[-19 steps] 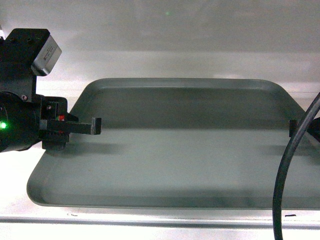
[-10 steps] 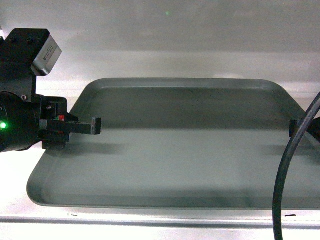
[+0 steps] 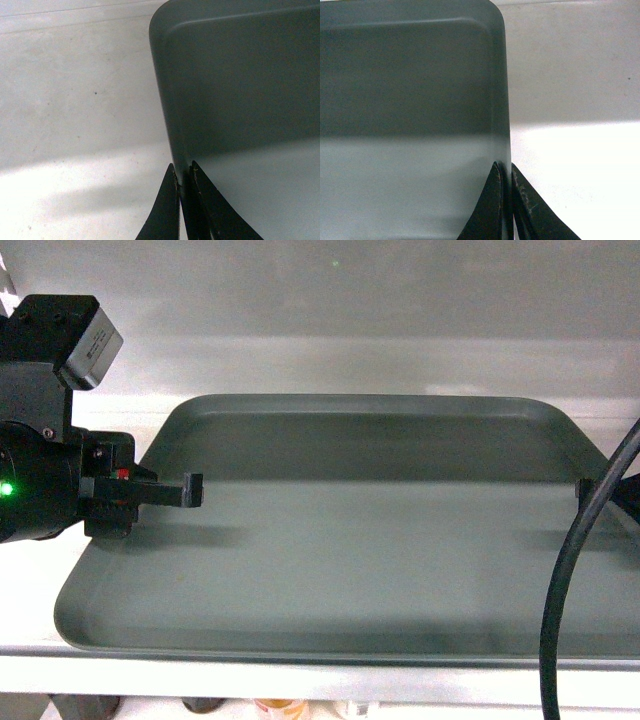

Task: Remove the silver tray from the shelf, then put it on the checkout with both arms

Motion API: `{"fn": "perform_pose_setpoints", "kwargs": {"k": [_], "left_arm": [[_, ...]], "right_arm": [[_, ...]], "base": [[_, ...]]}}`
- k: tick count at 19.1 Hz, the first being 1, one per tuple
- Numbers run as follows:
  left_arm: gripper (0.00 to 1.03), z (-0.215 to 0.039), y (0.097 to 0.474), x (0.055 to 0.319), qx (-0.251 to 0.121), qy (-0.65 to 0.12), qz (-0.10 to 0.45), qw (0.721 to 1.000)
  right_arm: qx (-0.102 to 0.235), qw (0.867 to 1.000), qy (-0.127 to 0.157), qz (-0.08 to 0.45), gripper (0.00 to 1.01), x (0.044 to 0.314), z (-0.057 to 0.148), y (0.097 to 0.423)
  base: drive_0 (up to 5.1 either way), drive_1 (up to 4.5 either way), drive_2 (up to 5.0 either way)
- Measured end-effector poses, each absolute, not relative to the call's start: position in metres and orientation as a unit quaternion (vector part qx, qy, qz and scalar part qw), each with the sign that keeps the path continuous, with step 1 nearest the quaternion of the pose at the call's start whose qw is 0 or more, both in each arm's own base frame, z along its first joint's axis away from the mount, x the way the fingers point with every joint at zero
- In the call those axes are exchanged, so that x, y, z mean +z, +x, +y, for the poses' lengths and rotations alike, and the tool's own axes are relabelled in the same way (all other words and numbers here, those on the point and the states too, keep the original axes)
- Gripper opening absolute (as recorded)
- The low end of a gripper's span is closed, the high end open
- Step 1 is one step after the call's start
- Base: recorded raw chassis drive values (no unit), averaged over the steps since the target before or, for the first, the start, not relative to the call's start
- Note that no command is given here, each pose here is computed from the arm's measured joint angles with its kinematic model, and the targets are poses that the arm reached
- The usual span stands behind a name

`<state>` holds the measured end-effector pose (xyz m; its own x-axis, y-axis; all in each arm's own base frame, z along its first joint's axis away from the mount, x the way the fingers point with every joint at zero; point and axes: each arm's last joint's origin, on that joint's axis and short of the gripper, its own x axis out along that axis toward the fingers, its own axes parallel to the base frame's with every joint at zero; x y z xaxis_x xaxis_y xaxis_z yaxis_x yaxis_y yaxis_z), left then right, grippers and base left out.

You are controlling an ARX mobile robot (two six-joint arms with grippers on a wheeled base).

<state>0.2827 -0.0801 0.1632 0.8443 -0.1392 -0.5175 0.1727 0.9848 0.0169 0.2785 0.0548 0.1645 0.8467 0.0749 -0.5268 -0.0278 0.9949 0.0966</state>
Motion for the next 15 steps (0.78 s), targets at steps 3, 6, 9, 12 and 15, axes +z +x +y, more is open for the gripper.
{"fn": "perform_pose_setpoints", "kwargs": {"k": [3,6,9,12,15], "left_arm": [[0.03,-0.08,0.2826,0.163,-0.08,0.032,0.268,0.96],[0.03,-0.0806,0.2826,0.1632,-0.081,0.032,0.267,0.96],[0.03,-0.0809,0.2826,0.1627,-0.082,0.032,0.268,0.959],[0.03,-0.0804,0.2827,0.1624,-0.08,0.032,0.269,0.959],[0.03,-0.0806,0.2827,0.1623,-0.082,0.032,0.268,0.959]], "right_arm": [[0.028,0.96,0.041,0.277,0.03,0.1641,0.056,0.278],[0.028,0.96,0.042,0.276,0.03,0.1644,0.0561,0.2782],[0.027,0.96,0.041,0.277,0.03,0.1642,0.0558,0.278],[0.027,0.961,0.042,0.272,0.03,0.1657,0.056,0.2777],[0.027,0.96,0.041,0.275,0.03,0.1649,0.0558,0.2773]], "base": [[0.0,-4.11,4.1],[0.1,-3.99,4.2],[0.1,-3.95,4.2],[0.1,-4.01,4.2],[0.1,-4.03,4.1]]}}
